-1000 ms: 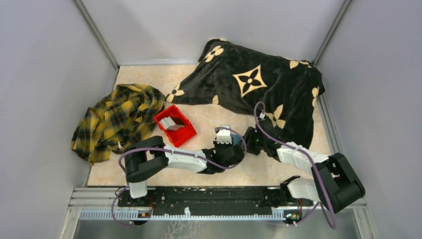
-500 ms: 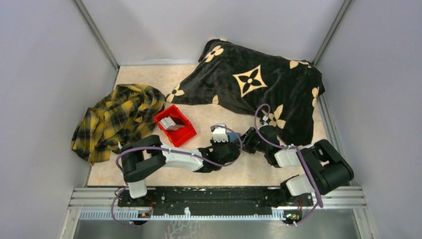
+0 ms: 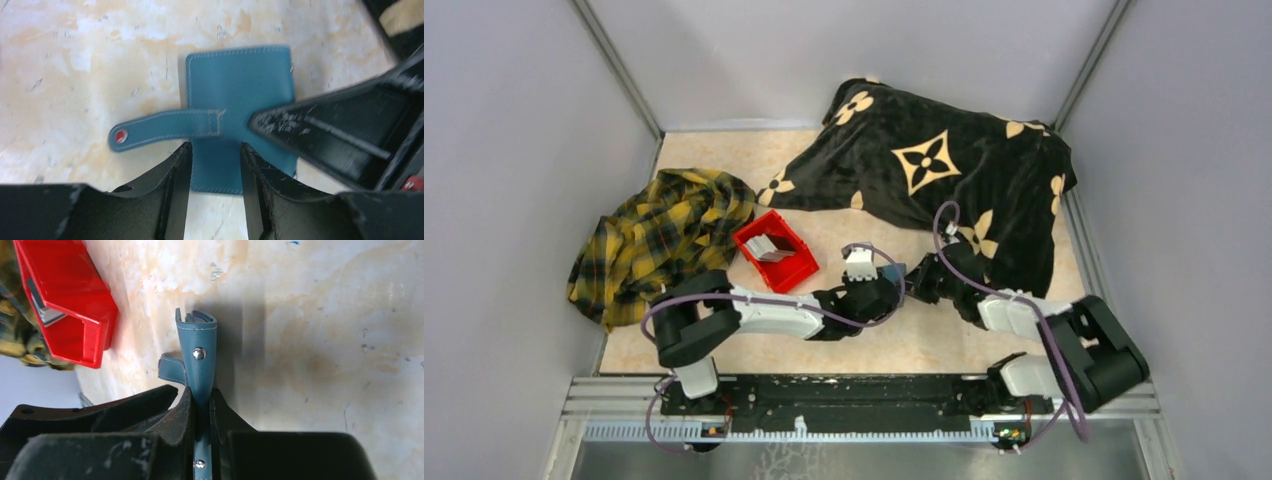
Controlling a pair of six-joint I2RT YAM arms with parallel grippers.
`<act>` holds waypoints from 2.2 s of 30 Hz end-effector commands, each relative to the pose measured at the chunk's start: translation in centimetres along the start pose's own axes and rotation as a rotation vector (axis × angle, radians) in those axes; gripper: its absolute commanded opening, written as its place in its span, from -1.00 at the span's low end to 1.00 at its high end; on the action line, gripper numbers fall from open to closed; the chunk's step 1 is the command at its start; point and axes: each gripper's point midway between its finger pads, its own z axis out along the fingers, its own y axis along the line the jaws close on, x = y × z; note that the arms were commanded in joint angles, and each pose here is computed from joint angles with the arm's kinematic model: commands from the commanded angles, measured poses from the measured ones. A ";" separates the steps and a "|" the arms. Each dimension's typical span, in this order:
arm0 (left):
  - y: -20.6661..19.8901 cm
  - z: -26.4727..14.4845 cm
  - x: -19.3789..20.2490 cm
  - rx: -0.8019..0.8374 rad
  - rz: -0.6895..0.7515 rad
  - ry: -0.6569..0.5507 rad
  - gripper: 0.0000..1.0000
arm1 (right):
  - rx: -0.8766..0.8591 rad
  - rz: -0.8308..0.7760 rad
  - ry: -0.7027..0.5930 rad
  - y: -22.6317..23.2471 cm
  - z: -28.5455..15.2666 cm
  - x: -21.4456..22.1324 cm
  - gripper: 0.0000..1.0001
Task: Put the credit cards into the card holder
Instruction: Close the card holder at the center of the board.
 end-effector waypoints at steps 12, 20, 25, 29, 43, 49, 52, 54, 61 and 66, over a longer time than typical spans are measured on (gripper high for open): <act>6.3 -9.8 -5.3 -0.117 -0.025 0.008 -0.03 | 0.568 -0.621 -0.151 5.7 -10.6 -8.5 -1.00; 10.6 -12.2 -3.7 -0.163 -0.077 0.028 -0.03 | 0.887 -0.837 -0.112 4.5 -8.5 -5.2 -1.00; 13.4 -13.3 -2.6 -0.223 -0.119 0.019 -0.04 | 0.992 -0.888 -0.107 3.3 -5.8 -2.5 -1.00; 15.5 -14.0 -2.0 -0.258 -0.171 0.000 -0.05 | 1.032 -0.941 -0.071 3.1 -3.1 0.1 -0.89; 16.6 -14.3 -1.4 -0.305 -0.176 -0.007 -0.05 | 0.666 -0.807 -0.001 9.2 -0.2 5.6 0.05; 14.1 -13.4 -1.5 -0.307 -0.097 -0.030 -0.05 | 0.536 -0.757 -0.086 11.8 -3.6 3.4 0.06; 11.3 -12.3 -1.6 -0.253 -0.055 -0.057 -0.05 | 0.532 -0.726 -0.107 10.6 -4.9 2.0 0.05; 9.6 -11.6 -1.7 -0.215 -0.034 -0.071 -0.04 | 0.543 -0.710 -0.107 9.1 -5.5 1.1 0.05; 3.9 -9.2 -2.2 -0.013 0.060 -0.115 -0.04 | 0.608 -0.716 -0.100 5.4 -6.5 -0.4 0.01; 1.4 -7.2 -2.8 0.071 0.080 -0.088 -0.03 | 0.619 -0.728 -0.073 4.5 -5.9 -0.3 0.01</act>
